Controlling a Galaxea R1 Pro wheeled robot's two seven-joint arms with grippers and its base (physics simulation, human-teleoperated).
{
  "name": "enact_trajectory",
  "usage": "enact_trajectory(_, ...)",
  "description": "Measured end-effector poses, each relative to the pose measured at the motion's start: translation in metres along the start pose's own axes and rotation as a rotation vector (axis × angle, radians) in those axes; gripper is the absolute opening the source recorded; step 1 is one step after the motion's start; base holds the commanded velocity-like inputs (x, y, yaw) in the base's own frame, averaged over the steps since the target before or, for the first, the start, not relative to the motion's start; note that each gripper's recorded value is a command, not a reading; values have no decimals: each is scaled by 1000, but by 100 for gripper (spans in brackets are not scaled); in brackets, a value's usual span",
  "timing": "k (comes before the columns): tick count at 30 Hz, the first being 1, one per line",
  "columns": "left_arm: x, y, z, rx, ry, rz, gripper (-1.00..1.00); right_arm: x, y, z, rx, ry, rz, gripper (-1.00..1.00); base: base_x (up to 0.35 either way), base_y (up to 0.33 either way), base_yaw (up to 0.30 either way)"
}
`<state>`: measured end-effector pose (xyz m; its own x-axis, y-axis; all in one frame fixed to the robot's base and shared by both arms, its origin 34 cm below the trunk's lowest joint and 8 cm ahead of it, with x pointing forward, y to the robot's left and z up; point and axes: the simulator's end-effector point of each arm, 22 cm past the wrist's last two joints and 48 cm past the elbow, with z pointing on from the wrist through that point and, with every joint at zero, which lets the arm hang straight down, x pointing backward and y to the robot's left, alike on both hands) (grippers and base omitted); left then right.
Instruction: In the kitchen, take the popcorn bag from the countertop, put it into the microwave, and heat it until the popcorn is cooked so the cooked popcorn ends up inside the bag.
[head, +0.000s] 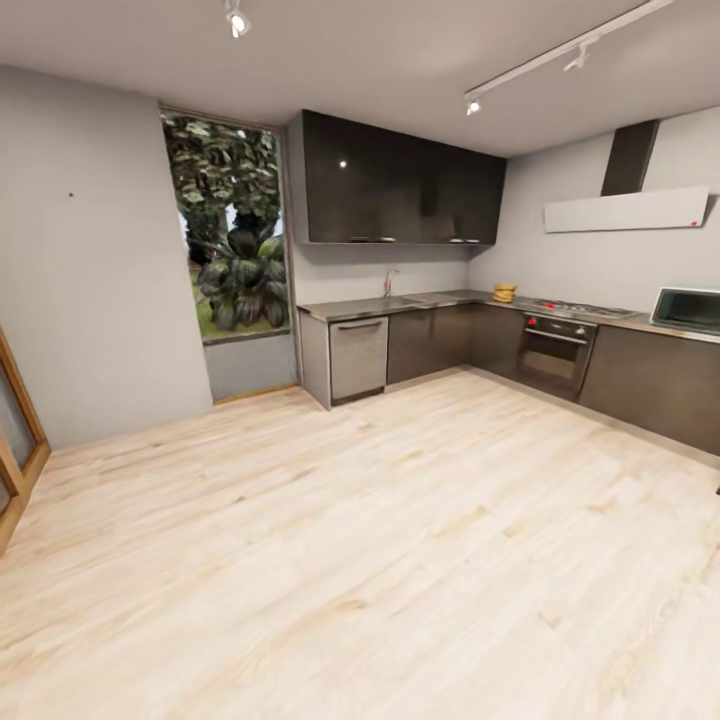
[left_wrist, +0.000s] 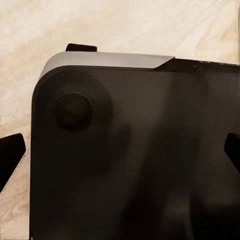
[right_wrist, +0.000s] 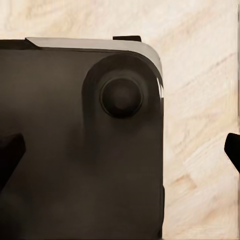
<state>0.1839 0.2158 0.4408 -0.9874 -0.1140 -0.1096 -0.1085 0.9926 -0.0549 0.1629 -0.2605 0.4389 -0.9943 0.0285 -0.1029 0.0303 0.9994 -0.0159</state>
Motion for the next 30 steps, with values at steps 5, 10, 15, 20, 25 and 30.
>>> enact_trajectory(5, 0, 0, 0, -1, -2, 0, 100, 0, -3, 0, 4, 1, -6, 100, 323, 0, 0)
enact_trajectory(10, 0, 0, 0, 0, -2, 0, 100, -1, -2, 0, 3, -6, -5, 100, 323, 0, 0)
enact_trajectory(15, -1, 0, 0, 0, -2, 1, 100, -2, -3, 0, 6, -9, 9, 100, 264, 0, -106)
enact_trajectory(20, -1, 0, 0, -1, -2, 1, 100, -1, -4, 0, 7, -7, 14, 100, 40, 0, -234)
enact_trajectory(25, -1, 0, 0, -1, -3, 1, 100, -1, -4, 0, 8, -5, 16, 100, 2, 0, -250)
enact_trajectory(30, -1, 0, 0, 0, -3, 2, 100, -1, -4, 0, 8, -6, 16, 100, 0, 0, -260)
